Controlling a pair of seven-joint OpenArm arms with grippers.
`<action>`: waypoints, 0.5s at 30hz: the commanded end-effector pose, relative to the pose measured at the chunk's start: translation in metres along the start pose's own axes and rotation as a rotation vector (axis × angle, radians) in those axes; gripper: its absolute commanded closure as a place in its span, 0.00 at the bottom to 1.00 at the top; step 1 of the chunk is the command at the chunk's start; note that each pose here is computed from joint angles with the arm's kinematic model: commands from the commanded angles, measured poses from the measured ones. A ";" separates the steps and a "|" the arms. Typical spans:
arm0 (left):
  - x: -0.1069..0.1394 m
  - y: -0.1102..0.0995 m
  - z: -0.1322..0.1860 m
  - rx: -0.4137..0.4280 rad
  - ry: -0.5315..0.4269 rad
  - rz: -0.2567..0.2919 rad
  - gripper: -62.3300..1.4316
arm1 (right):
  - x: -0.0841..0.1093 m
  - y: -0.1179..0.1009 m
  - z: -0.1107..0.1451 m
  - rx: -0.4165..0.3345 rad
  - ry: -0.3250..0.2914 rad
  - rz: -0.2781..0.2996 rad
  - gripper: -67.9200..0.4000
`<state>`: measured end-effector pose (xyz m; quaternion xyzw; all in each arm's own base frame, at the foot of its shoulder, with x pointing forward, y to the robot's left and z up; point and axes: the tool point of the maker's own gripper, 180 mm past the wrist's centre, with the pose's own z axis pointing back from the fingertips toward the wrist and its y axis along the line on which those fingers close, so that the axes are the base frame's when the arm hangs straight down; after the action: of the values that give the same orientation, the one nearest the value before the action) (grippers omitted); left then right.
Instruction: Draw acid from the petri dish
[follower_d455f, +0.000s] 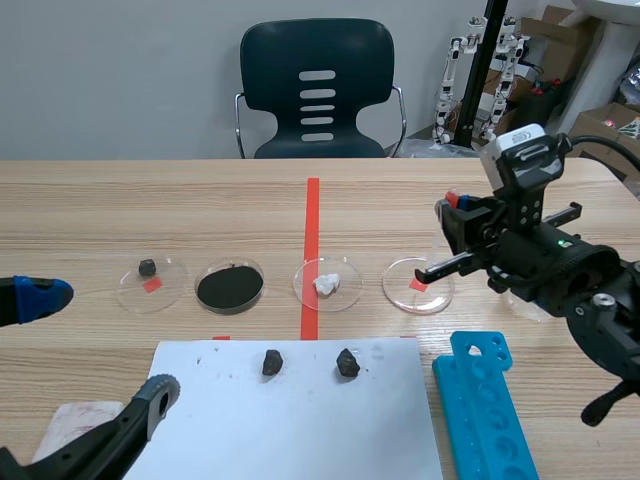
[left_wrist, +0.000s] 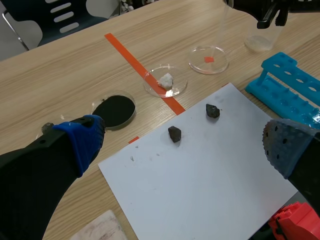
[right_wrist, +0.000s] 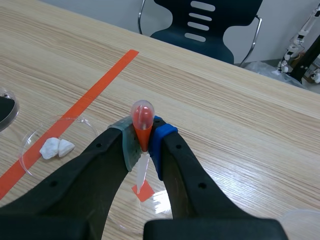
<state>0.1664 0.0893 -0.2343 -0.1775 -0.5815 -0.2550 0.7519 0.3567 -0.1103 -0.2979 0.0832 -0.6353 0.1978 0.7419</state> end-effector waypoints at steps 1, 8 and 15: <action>0.013 -0.001 -0.001 0.002 -0.042 0.000 0.00 | 0.005 -0.009 -0.002 -0.019 -0.022 0.011 0.99; 0.013 -0.001 -0.001 0.002 -0.042 0.000 0.00 | -0.002 -0.011 0.000 -0.024 -0.029 0.005 0.99; 0.013 -0.001 -0.001 0.002 -0.042 0.000 0.00 | -0.001 -0.011 0.000 -0.025 -0.033 0.004 0.99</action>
<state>0.1664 0.0893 -0.2343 -0.1775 -0.5815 -0.2550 0.7519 0.3542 -0.1173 -0.3100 0.0803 -0.6358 0.1899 0.7438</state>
